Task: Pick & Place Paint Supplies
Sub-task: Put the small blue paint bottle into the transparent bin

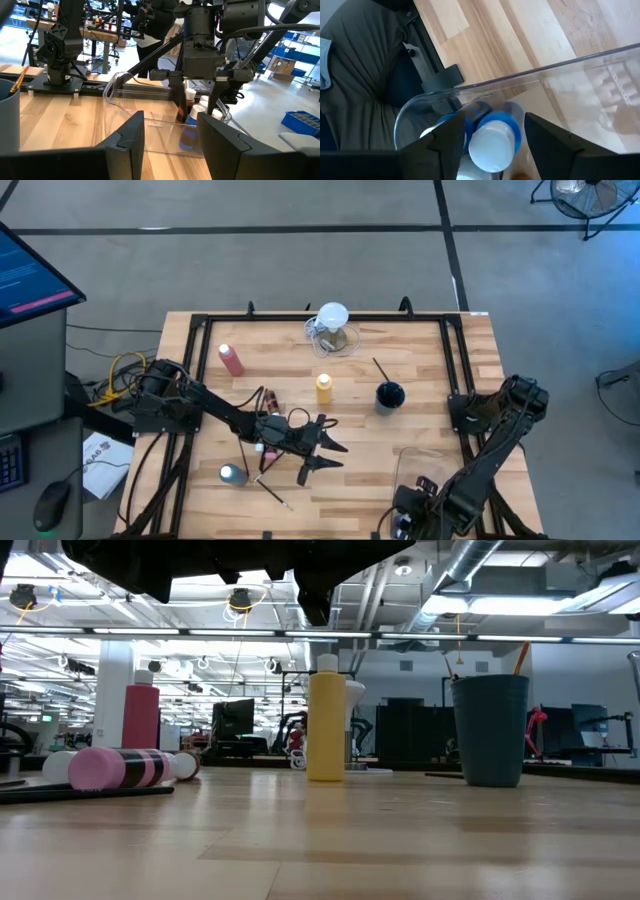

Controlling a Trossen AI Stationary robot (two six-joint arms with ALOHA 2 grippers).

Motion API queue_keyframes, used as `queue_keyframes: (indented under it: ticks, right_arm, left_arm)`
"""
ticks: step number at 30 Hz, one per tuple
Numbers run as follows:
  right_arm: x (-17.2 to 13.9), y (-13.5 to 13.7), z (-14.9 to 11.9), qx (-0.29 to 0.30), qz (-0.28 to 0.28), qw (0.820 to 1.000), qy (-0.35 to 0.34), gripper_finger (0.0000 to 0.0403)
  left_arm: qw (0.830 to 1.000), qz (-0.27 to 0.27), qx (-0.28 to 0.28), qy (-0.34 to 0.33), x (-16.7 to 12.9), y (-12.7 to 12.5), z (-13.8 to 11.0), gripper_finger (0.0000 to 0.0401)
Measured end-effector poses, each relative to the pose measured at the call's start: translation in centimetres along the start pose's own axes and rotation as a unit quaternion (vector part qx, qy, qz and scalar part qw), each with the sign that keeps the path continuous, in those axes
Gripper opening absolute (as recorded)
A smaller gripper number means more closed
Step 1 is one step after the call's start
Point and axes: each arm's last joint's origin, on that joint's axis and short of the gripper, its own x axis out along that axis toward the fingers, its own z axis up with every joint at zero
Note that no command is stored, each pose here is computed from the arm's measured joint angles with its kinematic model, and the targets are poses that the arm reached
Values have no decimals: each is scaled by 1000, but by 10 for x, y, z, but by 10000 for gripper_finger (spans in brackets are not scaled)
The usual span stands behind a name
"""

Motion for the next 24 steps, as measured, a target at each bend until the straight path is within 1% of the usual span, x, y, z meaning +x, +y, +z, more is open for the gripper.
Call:
queue_keyframes:
  ticks: [7,15,20,24]
  right_arm:
    - [1,-1,5,-3,-2,1000,-2,208]
    - [4,-5,19,-5,-14,1000,-5,209]
    - [3,-10,24,14,-31,999,-1,202]
    - [-9,-12,26,31,-27,999,-4,184]
  left_arm:
    - [1000,0,0,0,0,0,0,140]
    - [1000,0,0,0,0,0,0,140]
    - [1000,0,0,0,0,0,0,140]
    - [1000,0,0,0,0,0,0,140]
